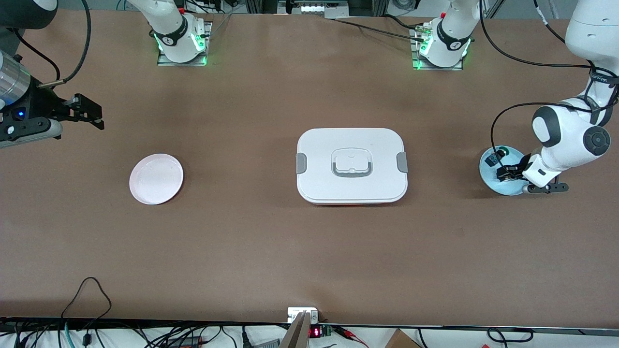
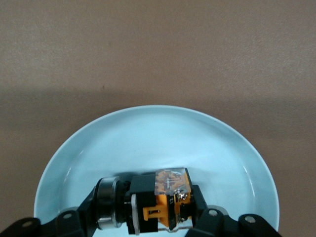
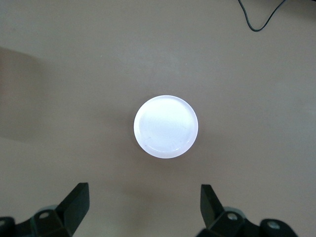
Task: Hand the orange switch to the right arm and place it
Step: 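Close the left gripper on the orange switch, then lift the switch with the left gripper while the right gripper reaches toward it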
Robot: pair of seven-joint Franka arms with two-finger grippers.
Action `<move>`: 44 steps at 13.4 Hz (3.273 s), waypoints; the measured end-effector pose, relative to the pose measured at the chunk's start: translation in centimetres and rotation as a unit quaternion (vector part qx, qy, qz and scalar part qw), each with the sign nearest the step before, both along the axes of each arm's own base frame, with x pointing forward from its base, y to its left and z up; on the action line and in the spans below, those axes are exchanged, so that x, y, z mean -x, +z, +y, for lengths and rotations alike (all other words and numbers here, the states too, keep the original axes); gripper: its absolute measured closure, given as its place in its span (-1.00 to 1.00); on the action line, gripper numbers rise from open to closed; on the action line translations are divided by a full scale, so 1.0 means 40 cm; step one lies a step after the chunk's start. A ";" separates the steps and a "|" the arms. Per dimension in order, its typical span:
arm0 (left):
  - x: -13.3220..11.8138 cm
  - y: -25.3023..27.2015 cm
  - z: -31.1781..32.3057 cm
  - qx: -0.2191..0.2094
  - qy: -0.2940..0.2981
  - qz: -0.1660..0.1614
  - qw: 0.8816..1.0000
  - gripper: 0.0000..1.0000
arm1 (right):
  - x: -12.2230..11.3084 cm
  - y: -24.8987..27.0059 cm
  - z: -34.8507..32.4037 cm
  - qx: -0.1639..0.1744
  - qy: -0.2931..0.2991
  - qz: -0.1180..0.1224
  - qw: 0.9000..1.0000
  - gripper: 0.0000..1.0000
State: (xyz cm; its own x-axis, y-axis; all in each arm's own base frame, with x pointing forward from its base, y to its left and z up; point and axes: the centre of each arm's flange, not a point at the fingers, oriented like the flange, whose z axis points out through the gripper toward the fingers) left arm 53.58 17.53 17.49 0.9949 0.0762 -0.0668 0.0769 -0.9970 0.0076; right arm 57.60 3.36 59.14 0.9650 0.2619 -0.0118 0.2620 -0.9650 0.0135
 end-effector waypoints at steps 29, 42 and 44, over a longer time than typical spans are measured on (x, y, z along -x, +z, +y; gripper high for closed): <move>-0.195 0.385 -0.815 0.678 -0.340 -0.256 0.600 -0.47 | -0.026 -0.050 -0.042 -0.044 -0.021 0.015 0.999 -1.00; -0.149 0.476 -1.192 0.607 -0.444 -0.404 0.520 -0.47 | -0.127 -0.293 0.279 -0.473 -0.150 0.197 0.845 -1.00; -0.140 0.475 -1.217 0.602 -0.447 -0.404 0.525 -0.47 | -0.134 -0.311 0.344 -0.508 -0.164 0.206 0.820 -1.00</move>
State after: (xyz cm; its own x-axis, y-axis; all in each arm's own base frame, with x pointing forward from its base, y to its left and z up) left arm 59.19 -31.15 36.49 0.3379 -0.0592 0.9393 -0.9300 0.1321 0.3429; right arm 62.96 17.11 46.69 0.9544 0.0664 -0.2912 -0.2334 -0.4425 -0.8659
